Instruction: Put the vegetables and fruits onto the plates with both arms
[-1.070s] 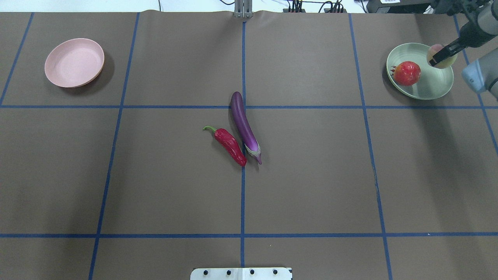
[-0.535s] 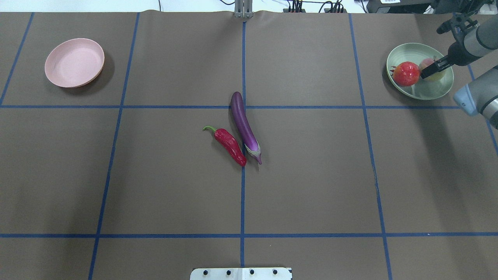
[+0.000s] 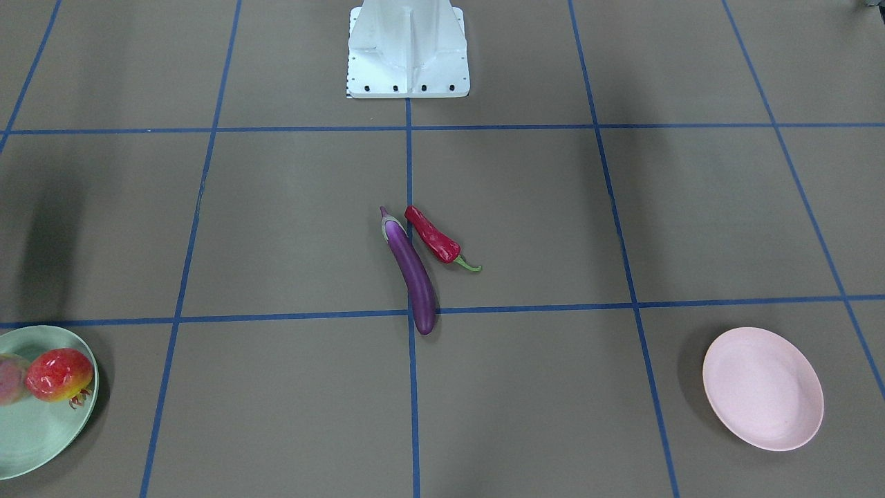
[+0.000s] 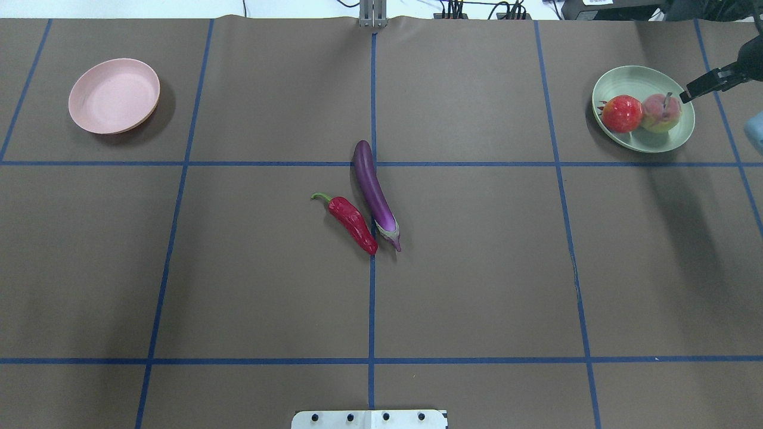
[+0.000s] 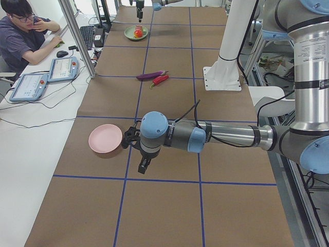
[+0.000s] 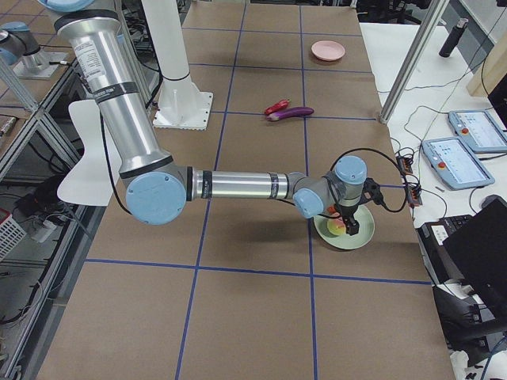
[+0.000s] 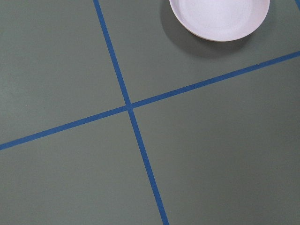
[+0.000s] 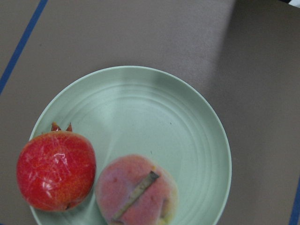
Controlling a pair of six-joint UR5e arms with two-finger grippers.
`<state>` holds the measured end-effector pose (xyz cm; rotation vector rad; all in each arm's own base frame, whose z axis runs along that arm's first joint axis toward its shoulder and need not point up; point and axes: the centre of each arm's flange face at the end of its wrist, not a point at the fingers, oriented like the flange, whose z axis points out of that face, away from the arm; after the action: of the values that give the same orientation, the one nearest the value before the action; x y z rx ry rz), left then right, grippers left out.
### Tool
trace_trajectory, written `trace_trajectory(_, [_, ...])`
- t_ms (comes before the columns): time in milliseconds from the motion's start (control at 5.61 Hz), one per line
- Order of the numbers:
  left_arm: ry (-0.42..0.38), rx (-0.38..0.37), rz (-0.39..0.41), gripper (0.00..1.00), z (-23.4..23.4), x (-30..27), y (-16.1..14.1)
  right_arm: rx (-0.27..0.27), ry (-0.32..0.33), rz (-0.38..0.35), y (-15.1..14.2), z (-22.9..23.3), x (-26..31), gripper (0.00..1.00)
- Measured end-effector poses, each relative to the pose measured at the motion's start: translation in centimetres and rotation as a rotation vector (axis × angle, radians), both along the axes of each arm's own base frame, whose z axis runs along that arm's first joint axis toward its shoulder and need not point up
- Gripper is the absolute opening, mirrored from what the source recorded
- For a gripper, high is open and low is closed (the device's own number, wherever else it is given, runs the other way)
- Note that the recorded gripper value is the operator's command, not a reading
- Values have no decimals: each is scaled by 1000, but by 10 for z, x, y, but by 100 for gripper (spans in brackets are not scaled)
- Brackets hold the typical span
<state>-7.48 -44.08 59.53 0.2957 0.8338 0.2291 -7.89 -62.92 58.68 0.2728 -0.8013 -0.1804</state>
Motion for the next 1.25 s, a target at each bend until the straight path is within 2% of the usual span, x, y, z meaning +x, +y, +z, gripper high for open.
trace_trajectory(178, [6,-19,-27,100,-6,0,-3,-50,1,11,54,5,23,99])
trace_trajectory(535, [38,-97,-132,100,-38,13,-30,-95,-3,55,176,10,72,99])
trace_trajectory(714, [44,-105,-123,100,-58,42,-48,-140,-20,96,221,14,99,99])
trace_trajectory(892, [57,-94,-80,100,-79,80,-59,-171,-12,96,252,25,111,100])
trace_trajectory(1070, [83,-122,-51,100,-108,131,-71,-196,33,63,270,36,121,100])
trace_trajectory(1249, [107,-176,-23,100,-153,213,-82,-213,67,35,274,36,139,100])
